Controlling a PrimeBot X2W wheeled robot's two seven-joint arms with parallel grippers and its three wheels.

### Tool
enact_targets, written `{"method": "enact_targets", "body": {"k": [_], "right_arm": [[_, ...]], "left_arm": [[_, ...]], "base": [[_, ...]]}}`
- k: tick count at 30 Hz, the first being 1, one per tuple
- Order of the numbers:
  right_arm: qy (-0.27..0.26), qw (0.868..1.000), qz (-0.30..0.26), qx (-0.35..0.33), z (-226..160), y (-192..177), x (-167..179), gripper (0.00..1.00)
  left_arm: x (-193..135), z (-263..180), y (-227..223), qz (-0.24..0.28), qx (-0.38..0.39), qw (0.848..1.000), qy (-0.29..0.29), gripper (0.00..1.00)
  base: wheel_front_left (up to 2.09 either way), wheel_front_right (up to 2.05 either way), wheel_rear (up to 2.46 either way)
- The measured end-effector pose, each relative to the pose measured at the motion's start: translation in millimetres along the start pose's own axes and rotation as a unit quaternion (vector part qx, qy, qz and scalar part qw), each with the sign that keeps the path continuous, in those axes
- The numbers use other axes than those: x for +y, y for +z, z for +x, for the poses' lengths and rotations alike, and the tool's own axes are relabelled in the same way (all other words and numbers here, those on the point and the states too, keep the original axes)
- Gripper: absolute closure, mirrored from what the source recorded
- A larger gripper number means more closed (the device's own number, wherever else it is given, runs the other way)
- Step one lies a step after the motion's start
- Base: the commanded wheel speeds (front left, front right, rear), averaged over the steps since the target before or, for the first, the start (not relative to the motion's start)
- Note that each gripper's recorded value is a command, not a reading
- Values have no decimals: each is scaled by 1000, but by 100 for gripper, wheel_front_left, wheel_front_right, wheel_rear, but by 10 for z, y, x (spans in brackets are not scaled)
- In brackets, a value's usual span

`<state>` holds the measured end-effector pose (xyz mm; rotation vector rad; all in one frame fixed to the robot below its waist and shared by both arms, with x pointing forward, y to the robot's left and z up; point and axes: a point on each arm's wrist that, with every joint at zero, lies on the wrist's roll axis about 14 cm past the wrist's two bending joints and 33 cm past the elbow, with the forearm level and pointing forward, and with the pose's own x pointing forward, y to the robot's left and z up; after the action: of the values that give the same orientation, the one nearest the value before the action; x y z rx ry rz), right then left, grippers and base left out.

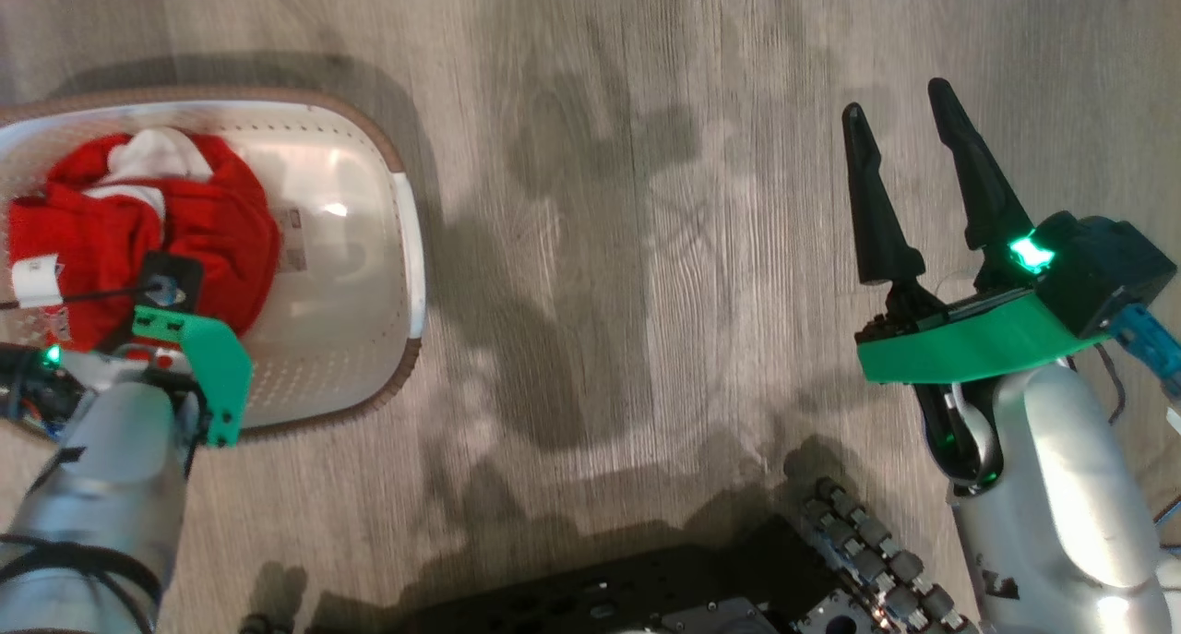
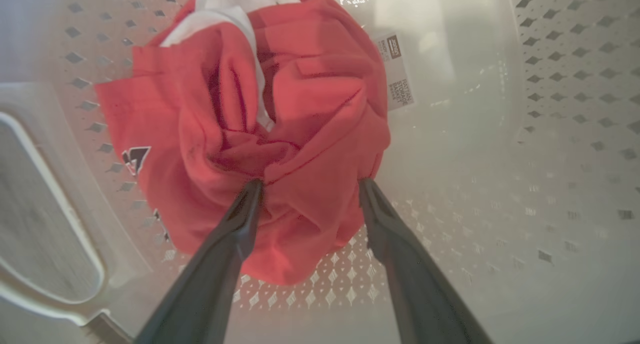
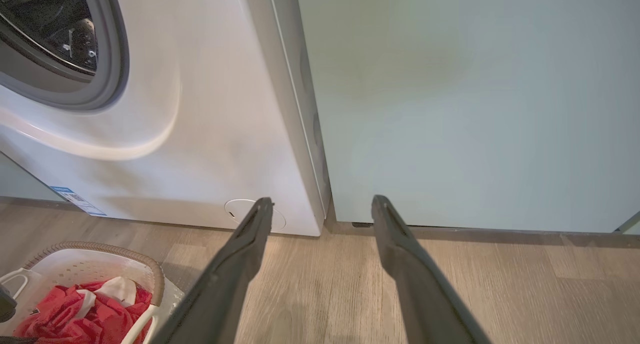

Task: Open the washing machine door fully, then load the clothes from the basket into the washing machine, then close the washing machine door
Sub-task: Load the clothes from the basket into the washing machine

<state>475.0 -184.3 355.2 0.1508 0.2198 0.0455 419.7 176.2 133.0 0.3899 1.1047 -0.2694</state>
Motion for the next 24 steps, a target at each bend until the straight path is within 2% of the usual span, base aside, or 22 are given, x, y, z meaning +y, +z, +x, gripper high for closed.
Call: {"method": "enact_targets", "body": {"k": [11, 17, 18, 20, 24], "right_arm": [[-4, 1000, -3, 27, 77, -270, -68, 0], [-5, 999, -2, 36, 86, -352, -83, 0], [-5, 999, -3, 37, 82, -360, -90, 0], [-8, 999, -1, 38, 75, -366, -104, 0], [-10, 999, 1, 35, 72, -342, -119, 0]], "left_arm": [[145, 339, -118, 12, 34, 999, 14, 0], [104, 451, -144, 4, 48, 999, 9, 0], [98, 463, -143, 3, 50, 999, 9, 8], [79, 479, -162, -1, 60, 998, 4, 100], [64, 487, -152, 0, 60, 998, -1, 100]], "base": [[0, 0, 0], [0, 0, 0], [0, 0, 0], [0, 0, 0], [0, 0, 0]]}}
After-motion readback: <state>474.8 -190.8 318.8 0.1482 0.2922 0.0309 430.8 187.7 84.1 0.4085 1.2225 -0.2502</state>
